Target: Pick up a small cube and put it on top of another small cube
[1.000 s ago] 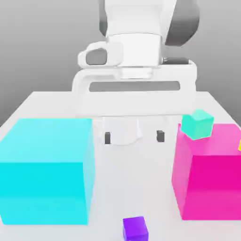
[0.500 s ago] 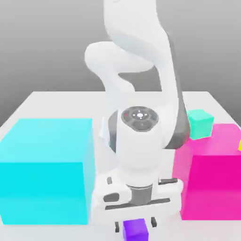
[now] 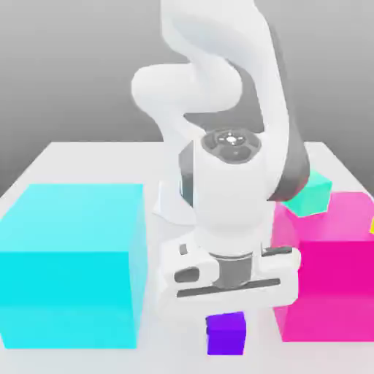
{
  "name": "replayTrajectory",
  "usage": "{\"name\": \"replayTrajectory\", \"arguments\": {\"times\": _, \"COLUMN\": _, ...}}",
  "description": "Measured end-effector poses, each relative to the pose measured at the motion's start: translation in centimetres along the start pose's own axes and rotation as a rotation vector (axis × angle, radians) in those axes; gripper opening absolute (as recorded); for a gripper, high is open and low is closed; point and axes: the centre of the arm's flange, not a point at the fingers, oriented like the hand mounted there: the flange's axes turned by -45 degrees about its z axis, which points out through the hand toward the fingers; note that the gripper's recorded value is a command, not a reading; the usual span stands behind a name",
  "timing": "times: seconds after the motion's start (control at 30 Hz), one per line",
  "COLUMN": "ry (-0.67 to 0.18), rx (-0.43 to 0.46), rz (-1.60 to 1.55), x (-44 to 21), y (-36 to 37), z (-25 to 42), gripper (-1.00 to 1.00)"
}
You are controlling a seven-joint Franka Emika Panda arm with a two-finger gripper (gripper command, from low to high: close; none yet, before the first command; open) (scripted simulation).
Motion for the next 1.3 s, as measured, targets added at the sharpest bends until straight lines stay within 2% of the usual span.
{"name": "replayTrajectory", "arguments": {"times": 0.2, "ry": 0.255, "rx": 0.057, "rz": -0.287, "x": 2.6, "y": -18.7, "z": -12.6, "gripper": -1.0}}
{"name": "replayTrajectory", "arguments": {"times": 0.27, "ry": 0.272, "rx": 0.104, "rz": -0.307, "x": -0.3, "y": -23.9, "z": -15.0, "gripper": -1.0}}
{"name": "replayTrajectory", "arguments": {"times": 0.5, "ry": 0.163, "rx": 0.185, "rz": -0.102, "x": -10.1, "y": -28.1, "z": -14.7, "gripper": -1.0}}
{"name": "replayTrajectory", "arguments": {"times": 0.7, "ry": 0.041, "rx": 0.172, "rz": 0.099, "x": -18.4, "y": -27.9, "z": -10.6, "gripper": -1.0}}
{"name": "replayTrajectory", "arguments": {"times": 0.77, "ry": -0.014, "rx": 0.155, "rz": 0.202, "x": -19.1, "y": -25.0, "z": -8.2, "gripper": -1.0}}
{"name": "replayTrajectory", "arguments": {"times": 0.83, "ry": -0.033, "rx": 0.116, "rz": 0.22, "x": -20.1, "y": -22.3, "z": -5.9, "gripper": -1.0}}
{"name": "replayTrajectory", "arguments": {"times": 0.93, "ry": -0.073, "rx": -0.011, "rz": 0.218, "x": -23.1, "y": -19.2, "z": -2.2, "gripper": -1.0}}
{"name": "replayTrajectory", "arguments": {"times": 1.03, "ry": -0.08, "rx": -0.082, "rz": 0.222, "x": -23.8, "y": -17.9, "z": -0.2, "gripper": -1.0}}
{"name": "replayTrajectory", "arguments": {"times": 1.3, "ry": -0.07, "rx": -0.128, "rz": 0.223, "x": -23.8, "y": -17.1, "z": 3.4, "gripper": -1.0}}
